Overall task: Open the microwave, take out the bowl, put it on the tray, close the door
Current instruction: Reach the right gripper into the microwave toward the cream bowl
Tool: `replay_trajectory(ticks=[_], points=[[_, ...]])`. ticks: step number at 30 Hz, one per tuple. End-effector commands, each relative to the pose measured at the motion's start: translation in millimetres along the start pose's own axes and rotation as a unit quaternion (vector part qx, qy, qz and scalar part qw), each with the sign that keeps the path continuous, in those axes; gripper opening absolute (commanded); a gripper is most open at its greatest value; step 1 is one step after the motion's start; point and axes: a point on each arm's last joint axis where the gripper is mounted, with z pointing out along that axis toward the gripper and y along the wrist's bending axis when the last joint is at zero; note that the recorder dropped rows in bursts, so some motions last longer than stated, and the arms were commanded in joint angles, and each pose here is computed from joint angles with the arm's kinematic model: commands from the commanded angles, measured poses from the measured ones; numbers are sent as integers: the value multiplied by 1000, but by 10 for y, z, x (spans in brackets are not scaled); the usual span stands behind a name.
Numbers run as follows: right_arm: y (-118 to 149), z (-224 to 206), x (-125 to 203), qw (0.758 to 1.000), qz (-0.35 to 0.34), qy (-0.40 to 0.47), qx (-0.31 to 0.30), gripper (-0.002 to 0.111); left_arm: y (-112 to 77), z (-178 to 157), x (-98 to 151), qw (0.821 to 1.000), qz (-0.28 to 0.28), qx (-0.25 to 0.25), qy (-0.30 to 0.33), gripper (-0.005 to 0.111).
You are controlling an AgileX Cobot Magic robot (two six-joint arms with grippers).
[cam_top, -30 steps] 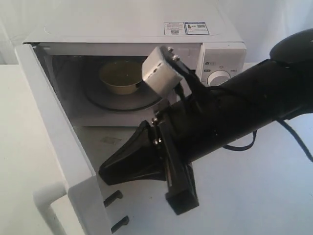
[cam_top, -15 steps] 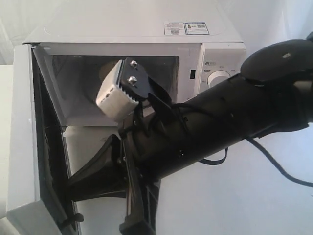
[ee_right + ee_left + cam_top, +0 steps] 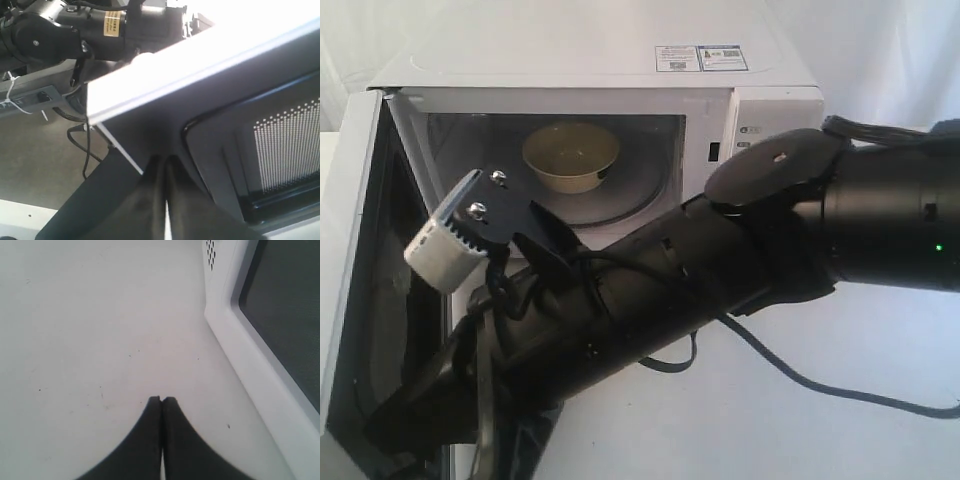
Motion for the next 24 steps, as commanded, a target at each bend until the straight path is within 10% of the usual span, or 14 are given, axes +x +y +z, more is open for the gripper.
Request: replay_trajectory(ticks=[1, 7, 16, 24], points=[[11, 53, -89, 1000, -19, -5, -7, 0, -1, 0, 7, 1000, -5, 0, -1, 0], [-192, -36, 21, 986, -103, 79, 104, 0, -1, 0, 7, 1000, -5, 0, -1, 0], [-674, -270, -90, 898, -194, 91, 384, 0, -1, 0, 7, 1000, -5, 0, -1, 0], [-896, -141, -249, 873, -272, 110, 389, 0, -1, 0, 7, 1000, -5, 0, -1, 0]])
